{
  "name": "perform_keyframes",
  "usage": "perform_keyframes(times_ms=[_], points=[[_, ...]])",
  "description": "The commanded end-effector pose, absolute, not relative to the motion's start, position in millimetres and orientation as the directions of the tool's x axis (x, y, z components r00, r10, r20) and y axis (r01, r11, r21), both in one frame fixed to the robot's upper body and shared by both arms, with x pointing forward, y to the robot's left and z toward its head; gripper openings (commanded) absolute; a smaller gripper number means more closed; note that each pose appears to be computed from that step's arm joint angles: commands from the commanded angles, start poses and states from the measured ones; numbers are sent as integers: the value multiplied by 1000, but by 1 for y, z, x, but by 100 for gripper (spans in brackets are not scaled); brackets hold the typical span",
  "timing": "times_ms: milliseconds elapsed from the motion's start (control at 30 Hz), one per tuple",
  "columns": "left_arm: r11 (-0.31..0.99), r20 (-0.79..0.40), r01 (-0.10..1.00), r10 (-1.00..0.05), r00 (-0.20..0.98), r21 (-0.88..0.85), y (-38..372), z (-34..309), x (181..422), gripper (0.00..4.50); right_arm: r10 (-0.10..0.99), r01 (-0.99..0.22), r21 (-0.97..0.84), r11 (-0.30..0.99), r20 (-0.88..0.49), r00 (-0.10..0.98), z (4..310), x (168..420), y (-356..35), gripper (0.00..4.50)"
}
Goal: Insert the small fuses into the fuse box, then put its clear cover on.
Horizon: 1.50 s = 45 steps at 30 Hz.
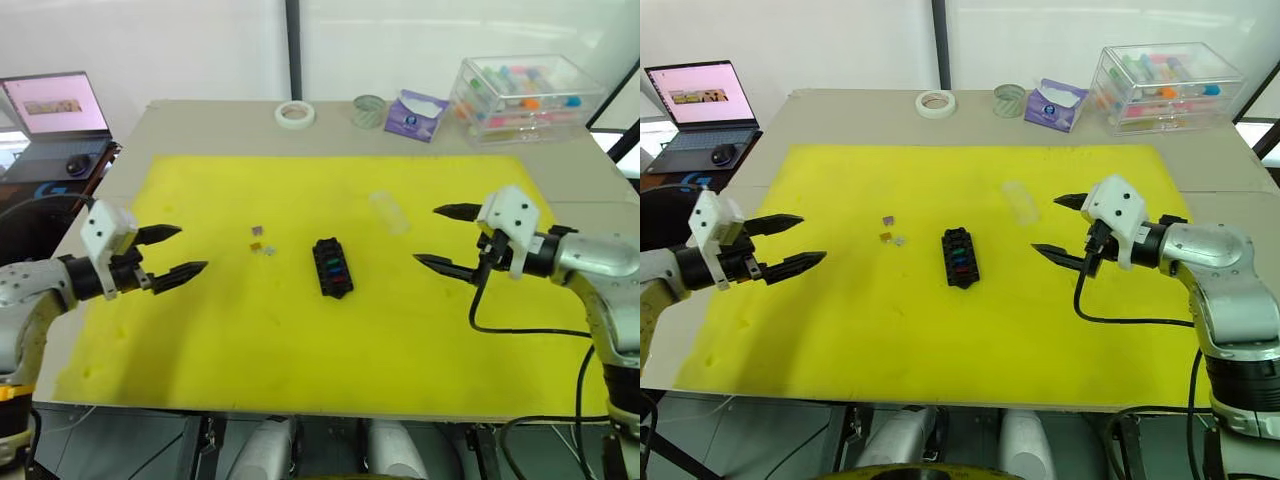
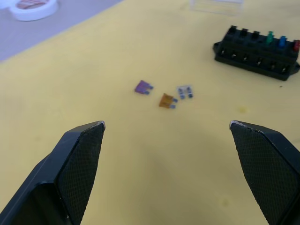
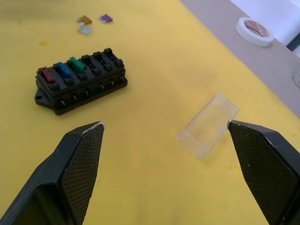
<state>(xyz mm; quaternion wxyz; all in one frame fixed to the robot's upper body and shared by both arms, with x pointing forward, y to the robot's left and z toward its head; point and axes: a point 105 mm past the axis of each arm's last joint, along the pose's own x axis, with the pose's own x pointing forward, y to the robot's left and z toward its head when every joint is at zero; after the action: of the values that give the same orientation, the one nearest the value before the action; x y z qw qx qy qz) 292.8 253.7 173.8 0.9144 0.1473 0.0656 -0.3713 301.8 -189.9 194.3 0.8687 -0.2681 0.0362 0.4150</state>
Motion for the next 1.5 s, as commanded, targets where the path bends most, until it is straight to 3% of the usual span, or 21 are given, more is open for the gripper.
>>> perform_keyframes(times_ms=[33, 500, 833, 1033, 1133, 1267, 1500], points=[[678, -207, 687, -655, 726, 262, 253, 182, 293, 450, 690, -712, -459, 532, -252, 678, 200, 299, -192, 447], [726, -172, 657, -635, 753, 201, 250, 182, 294, 450, 722, -709, -473, 523, -197, 664, 218, 306, -175, 447], [775, -130, 541, -604, 787, -326, 234, 161, 279, 450, 876, -804, -520, 289, -197, 441, 241, 299, -97, 447], [664, -9, 485, -594, 804, -569, 217, 164, 277, 450, 897, -809, -536, 240, -197, 396, 245, 296, -69, 447], [522, 58, 430, -584, 809, -737, 208, 161, 279, 450, 901, -810, -530, 249, -181, 395, 244, 297, -64, 447], [416, 14, 296, -561, 828, -860, 201, 152, 290, 450, 898, -810, -524, 262, -176, 404, 243, 299, -65, 447], [331, -15, 218, -578, 816, -918, 193, 155, 307, 450, 898, -811, -520, 268, -171, 406, 245, 299, -65, 447]])
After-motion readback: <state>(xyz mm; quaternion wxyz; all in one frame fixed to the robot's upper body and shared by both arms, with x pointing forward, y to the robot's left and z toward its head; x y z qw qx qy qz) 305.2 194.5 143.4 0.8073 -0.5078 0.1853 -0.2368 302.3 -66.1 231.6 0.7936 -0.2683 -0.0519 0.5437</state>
